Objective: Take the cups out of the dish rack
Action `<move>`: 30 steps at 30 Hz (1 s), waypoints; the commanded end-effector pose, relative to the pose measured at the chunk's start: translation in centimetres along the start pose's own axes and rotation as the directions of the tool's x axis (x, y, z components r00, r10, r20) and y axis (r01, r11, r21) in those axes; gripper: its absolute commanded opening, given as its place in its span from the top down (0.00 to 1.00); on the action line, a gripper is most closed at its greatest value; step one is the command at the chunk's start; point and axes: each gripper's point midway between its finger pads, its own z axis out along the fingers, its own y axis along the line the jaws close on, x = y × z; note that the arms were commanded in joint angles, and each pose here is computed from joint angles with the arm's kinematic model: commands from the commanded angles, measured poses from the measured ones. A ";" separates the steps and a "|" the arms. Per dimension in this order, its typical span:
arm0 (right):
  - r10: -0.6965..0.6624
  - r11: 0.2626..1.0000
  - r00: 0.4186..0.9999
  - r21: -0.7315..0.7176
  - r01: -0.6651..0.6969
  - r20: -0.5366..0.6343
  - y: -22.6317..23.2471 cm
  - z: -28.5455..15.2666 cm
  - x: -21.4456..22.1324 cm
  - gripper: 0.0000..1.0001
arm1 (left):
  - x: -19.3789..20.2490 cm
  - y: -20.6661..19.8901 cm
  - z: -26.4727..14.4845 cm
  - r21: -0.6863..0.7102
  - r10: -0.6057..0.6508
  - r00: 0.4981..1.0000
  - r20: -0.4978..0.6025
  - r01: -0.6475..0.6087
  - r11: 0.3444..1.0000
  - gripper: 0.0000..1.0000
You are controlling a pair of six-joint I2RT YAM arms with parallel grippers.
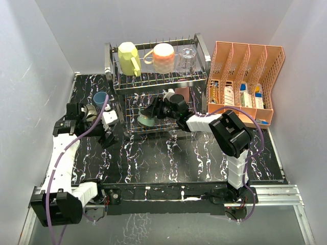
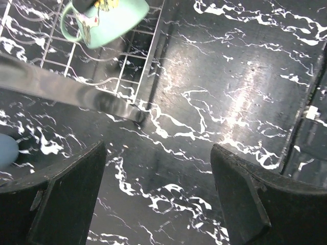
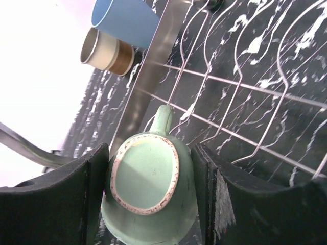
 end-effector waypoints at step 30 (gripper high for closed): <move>0.661 0.680 0.709 -0.204 -0.705 -0.246 11.5 -3.4 -1.8 0.92 | -7.9 3.4 7.0 -0.242 0.690 0.723 0.049 -0.661 0.710 0.42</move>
